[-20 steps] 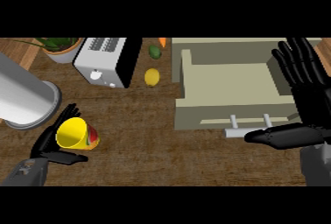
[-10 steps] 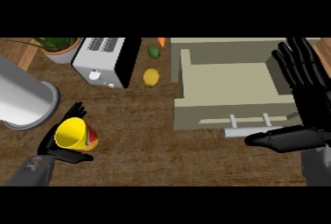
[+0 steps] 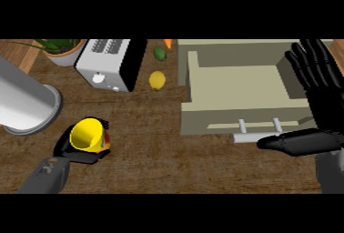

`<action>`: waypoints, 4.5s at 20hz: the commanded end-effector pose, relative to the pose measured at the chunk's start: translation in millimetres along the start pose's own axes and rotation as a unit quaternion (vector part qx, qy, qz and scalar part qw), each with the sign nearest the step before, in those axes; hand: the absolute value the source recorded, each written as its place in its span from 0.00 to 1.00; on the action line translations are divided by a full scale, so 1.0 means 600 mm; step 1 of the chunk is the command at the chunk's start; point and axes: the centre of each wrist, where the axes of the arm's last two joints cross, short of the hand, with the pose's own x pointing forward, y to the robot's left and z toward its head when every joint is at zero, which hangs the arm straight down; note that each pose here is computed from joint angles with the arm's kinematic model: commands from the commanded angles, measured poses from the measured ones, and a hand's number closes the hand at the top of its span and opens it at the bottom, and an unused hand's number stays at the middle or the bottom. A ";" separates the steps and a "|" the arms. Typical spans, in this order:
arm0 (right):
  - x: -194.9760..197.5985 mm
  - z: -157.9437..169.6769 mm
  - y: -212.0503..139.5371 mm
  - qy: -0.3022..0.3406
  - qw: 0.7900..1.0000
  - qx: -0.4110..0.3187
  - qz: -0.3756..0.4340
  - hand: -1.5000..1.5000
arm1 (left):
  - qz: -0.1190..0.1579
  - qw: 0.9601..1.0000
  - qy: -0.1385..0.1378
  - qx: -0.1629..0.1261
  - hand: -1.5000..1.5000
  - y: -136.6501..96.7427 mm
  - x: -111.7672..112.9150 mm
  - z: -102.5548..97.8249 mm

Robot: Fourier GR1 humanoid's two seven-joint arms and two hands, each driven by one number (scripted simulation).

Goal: Pick up the cup, place it into the drawer and close the drawer

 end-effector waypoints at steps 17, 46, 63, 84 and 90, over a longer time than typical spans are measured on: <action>-0.008 0.008 -0.037 0.008 1.000 -0.006 0.005 0.00 | 0.015 0.956 -0.242 0.167 1.00 -0.065 0.033 -0.106; -0.022 0.009 -0.020 0.003 1.000 -0.008 0.011 0.00 | -0.086 0.981 -0.164 0.058 1.00 -0.409 0.444 -0.441; -0.013 -0.031 0.001 -0.025 0.999 0.035 -0.006 0.00 | -0.179 0.984 -0.010 -0.006 1.00 -0.401 0.361 -0.445; -0.019 -0.035 0.048 0.077 0.918 0.385 0.052 1.00 | 0.005 0.989 -0.138 0.052 0.00 -0.403 0.362 -0.437; -0.016 -0.024 0.064 0.092 0.910 0.344 0.213 0.00 | 0.018 0.987 -0.137 0.077 0.00 -0.389 0.337 -0.429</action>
